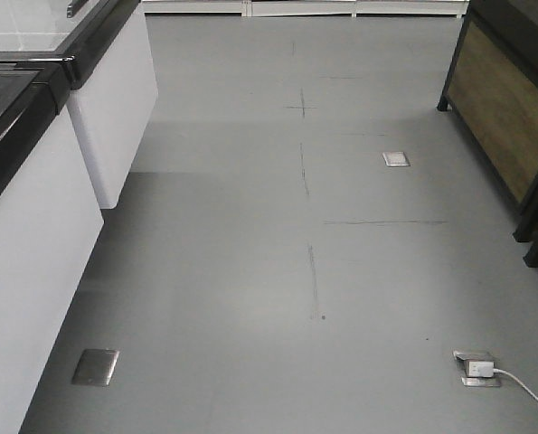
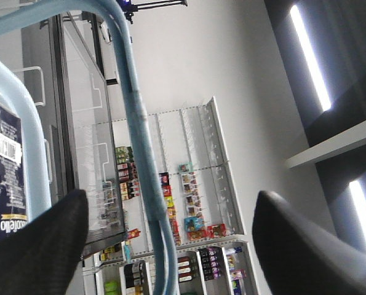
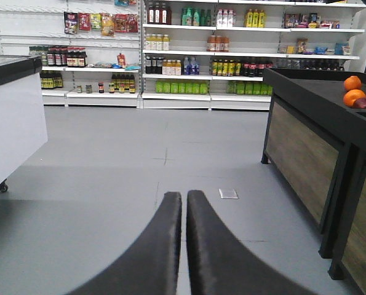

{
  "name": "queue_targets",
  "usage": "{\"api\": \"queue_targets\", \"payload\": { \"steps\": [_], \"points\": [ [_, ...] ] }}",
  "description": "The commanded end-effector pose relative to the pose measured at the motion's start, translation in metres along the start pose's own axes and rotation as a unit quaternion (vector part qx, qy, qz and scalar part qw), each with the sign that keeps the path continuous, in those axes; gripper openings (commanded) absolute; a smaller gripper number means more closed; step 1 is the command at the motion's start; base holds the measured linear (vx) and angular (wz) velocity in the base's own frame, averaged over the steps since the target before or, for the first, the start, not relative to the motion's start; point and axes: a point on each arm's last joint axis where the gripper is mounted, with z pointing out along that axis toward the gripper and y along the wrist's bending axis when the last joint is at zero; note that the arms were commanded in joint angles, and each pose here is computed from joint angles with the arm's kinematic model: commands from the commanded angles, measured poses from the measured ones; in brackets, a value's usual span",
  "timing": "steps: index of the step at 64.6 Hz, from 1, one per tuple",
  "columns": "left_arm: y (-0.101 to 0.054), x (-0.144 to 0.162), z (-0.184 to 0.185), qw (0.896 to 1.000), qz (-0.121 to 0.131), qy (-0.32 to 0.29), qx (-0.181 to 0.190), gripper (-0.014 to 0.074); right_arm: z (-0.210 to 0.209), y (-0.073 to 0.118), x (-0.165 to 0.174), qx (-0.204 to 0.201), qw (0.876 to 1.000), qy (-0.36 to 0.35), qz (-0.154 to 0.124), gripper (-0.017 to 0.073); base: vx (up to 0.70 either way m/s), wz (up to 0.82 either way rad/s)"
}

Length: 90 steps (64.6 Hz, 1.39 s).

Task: Left arm holds basket, right arm returns cookies
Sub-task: 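Lift the light-blue basket with the left gripper in front of the robot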

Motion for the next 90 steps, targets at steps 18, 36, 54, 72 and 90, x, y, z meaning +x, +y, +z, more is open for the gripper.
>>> {"api": "queue_targets", "payload": {
  "steps": [18,36,54,72,90],
  "points": [
    [-0.03,-0.001,0.023,0.995,-0.021,0.0,0.099,0.0512,0.0,-0.001,-0.001,0.006,0.999,-0.033,-0.003,-0.001,0.0,0.0],
    [-0.027,0.0,0.027,0.996,-0.025,0.006,0.088,0.0449,0.0,-0.001,-0.001,0.006,0.999,-0.033,-0.003,-0.001,0.0,0.0],
    [-0.023,0.001,0.029,0.996,-0.025,0.007,0.079,0.0304,0.0,-0.001,-0.001,0.006,0.999,-0.033,-0.003,-0.001,0.0,0.0],
    [-0.023,0.001,0.029,0.996,-0.025,0.007,0.08,0.0055,0.0,-0.001,-0.001,0.006,0.999,-0.033,-0.003,-0.001,0.0,0.0],
    [-0.026,0.0,0.029,0.995,-0.025,0.006,0.096,-0.0006,0.0,-0.001,-0.001,0.006,0.999,-0.033,-0.003,-0.001,0.0,0.0]
  ]
}}
